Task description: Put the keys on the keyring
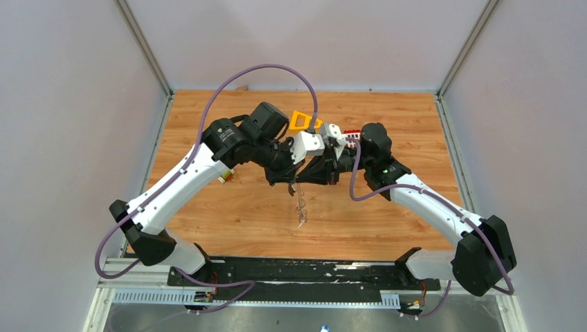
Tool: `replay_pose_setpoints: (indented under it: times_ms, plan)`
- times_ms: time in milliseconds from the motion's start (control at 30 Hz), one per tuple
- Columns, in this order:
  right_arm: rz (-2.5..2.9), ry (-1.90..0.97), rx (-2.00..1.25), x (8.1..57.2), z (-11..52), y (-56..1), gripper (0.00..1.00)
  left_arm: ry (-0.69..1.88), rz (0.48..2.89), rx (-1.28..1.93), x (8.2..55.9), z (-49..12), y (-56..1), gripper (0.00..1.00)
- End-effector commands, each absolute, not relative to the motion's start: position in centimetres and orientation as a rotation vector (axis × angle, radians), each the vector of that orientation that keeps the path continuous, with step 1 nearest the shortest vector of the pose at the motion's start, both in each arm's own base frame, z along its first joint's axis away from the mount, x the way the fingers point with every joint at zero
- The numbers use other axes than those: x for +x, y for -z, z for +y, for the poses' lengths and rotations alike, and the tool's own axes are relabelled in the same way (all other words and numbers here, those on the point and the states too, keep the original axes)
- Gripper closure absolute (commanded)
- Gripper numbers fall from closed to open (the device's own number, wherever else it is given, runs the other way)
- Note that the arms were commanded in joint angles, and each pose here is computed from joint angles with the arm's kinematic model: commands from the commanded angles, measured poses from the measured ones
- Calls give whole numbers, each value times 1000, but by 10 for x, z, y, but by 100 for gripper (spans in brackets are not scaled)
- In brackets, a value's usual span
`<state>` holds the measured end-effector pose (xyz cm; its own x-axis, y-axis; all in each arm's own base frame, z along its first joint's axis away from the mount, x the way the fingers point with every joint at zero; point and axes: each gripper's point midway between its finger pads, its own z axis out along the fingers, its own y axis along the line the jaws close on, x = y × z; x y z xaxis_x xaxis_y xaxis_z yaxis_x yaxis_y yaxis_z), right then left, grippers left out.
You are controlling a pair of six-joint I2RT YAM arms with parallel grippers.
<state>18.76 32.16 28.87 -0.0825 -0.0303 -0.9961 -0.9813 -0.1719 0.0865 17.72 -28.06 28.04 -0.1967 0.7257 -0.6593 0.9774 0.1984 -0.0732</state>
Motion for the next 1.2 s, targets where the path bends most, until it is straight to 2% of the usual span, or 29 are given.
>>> replay_pose_setpoints:
  times_ms: [0, 133, 233, 400, 667, 833, 967, 1167]
  plan:
    - [1160, -1398, -1361, 180, 324, -289, 93, 728, 1882, 1526, 176, -290, -306, 100]
    - [1155, -1393, -1359, 180, 324, -291, 94, 733, 1887, 1533, 176, -290, -302, 100]
    - [1146, -1387, -1361, 179, 324, -294, 100, 732, 1892, 1538, 176, -290, -297, 100]
    - [1124, -1356, -1355, 179, 321, -301, 100, 726, 1880, 1540, 177, -290, -294, 100]
    - [1090, -1308, -1334, 181, 311, -315, 100, 765, 1778, 1466, 186, -285, -310, 64]
    - [1065, -1283, -1321, 180, 302, -327, 100, 772, 1655, 1430, 191, -280, -322, 48]
    - [1063, -1260, -1311, 183, 297, -330, 100, 802, 1592, 1416, 187, -280, -324, 46]
    - [1064, -1245, -1316, 184, 296, -328, 100, 877, 1535, 1395, 186, -292, -323, 51]
